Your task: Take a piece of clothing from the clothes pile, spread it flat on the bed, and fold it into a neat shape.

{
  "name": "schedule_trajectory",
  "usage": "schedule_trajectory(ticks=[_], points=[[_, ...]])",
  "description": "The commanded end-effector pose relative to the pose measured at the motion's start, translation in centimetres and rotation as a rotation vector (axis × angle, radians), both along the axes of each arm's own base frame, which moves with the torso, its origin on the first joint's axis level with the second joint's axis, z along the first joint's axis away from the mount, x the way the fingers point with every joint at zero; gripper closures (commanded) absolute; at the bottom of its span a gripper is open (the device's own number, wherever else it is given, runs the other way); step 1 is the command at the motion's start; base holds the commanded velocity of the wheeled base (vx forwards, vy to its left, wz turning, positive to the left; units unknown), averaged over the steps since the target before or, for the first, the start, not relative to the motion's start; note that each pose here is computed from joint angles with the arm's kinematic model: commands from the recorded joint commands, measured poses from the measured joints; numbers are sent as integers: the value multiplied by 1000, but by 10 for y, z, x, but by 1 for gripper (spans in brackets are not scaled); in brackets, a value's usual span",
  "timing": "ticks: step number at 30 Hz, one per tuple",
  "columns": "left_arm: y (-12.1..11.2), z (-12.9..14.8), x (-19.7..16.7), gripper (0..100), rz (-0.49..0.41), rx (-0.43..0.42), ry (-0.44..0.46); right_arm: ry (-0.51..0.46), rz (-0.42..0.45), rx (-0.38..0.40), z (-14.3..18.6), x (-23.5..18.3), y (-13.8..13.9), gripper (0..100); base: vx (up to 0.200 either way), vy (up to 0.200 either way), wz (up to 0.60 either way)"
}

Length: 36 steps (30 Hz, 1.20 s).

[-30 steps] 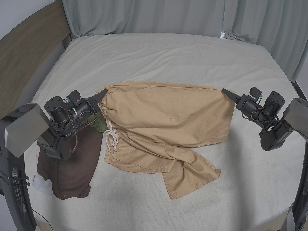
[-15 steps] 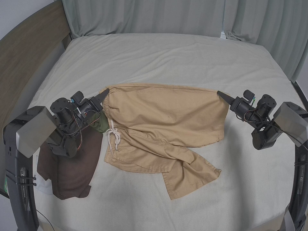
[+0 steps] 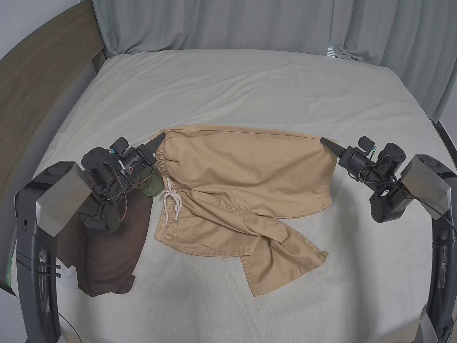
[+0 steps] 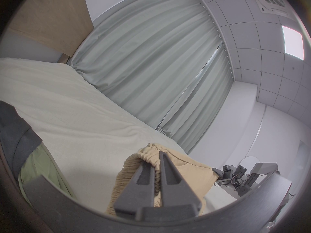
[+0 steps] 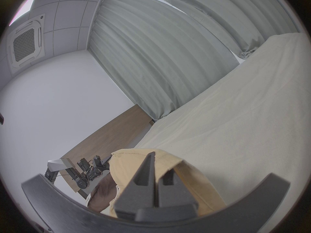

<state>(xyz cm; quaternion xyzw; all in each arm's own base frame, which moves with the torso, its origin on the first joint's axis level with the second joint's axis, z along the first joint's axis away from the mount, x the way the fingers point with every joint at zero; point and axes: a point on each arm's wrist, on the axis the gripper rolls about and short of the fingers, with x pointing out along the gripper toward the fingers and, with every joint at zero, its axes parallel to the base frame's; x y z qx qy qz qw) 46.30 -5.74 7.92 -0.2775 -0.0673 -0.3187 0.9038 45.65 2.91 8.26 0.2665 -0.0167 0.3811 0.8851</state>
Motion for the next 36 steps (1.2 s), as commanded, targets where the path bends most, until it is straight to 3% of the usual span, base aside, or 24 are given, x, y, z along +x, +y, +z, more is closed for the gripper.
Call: schedule_trajectory(ticks=[1, 3, 4, 5, 6, 14, 21, 27, 36], points=[[-1, -4, 1, 100, -3, 1, 6, 2, 0, 0, -2, 1, 0, 100, 0, 0, 0], [-1, -5, 1, 100, -6, 3, 5, 12, -1, 0, -2, 2, 0, 100, 0, 0, 0], [-1, -4, 1, 0, -7, 2, 4, 17, -4, 1, -2, 2, 0, 100, 0, 0, 0], [-1, -5, 1, 0, -10, 4, 6, 15, -7, 2, -1, 3, 0, 100, 0, 0, 0], [-1, -4, 2, 0, -14, 2, 9, 6, -8, 4, 2, 6, 0, 0, 0, 0, 0], [-9, 4, -3, 0, -42, -102, 100, 20, -10, 2, 0, 2, 0, 0, 0, 0, 0], [-4, 9, -15, 0, -31, -99, 132, 31, -4, -2, 23, -27, 2, 0, 0, 0, 0], [2, 37, -52, 0, -29, -76, 131, 55, -12, -12, 48, -78, -3, 0, 0, 0, 0], [13, 58, -108, 0, -54, 4, 122, -1, -26, -42, 87, -150, -7, 0, 0, 0, 0]])
